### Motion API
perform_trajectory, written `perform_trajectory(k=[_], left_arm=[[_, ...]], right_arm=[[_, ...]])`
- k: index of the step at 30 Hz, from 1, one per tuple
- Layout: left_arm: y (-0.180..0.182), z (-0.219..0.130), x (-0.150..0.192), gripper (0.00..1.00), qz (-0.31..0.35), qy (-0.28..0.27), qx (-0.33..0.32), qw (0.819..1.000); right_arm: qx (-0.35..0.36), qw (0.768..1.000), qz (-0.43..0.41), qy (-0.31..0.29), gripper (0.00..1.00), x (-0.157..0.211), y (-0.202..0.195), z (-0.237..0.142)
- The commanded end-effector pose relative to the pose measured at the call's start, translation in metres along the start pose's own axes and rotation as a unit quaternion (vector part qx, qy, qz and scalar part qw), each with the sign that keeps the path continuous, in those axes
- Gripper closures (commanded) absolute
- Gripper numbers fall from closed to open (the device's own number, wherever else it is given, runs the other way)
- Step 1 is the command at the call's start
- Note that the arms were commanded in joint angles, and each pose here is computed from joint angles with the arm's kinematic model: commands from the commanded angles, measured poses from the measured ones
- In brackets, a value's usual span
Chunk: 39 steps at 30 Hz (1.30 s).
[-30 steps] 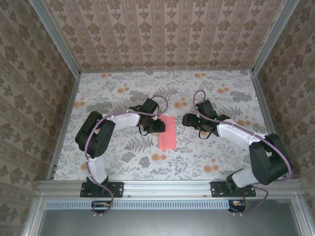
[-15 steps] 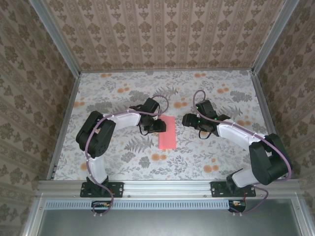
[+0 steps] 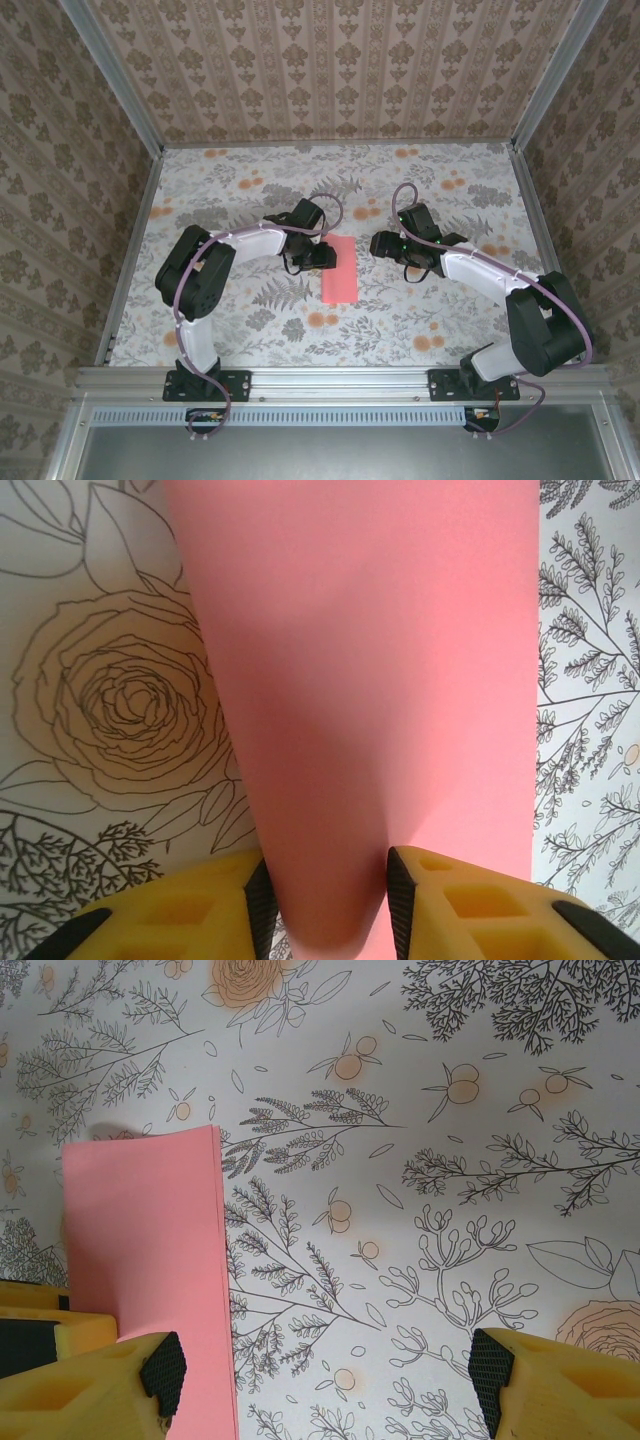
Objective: Fold a paper plane with a square sheet of paper (fold left side to right side)
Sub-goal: First fold in half a square sheet of paper at the center of the table.
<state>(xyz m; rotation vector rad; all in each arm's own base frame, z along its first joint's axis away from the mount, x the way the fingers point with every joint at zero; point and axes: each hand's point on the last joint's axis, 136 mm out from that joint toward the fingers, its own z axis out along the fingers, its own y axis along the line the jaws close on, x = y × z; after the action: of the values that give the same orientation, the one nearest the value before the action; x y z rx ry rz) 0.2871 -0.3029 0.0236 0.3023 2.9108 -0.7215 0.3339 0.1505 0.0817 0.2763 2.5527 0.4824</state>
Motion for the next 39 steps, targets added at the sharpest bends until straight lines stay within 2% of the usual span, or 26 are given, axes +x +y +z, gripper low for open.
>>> perform_trajectory(k=[1, 39], left_arm=[[0.0184, 0.0175, 0.0136, 0.63, 0.005, 0.024, -0.038, 0.999], [0.0149, 0.0208, 0.0126, 0.60, 0.014, 0.030, -0.031, 0.999]], right_arm=[[-0.003, 1.000, -0.003, -0.007, 0.22, -0.0015, -0.0008, -0.0050], [-0.004, 1.000, -0.005, -0.005, 0.21, -0.0012, 0.0000, -0.0054]])
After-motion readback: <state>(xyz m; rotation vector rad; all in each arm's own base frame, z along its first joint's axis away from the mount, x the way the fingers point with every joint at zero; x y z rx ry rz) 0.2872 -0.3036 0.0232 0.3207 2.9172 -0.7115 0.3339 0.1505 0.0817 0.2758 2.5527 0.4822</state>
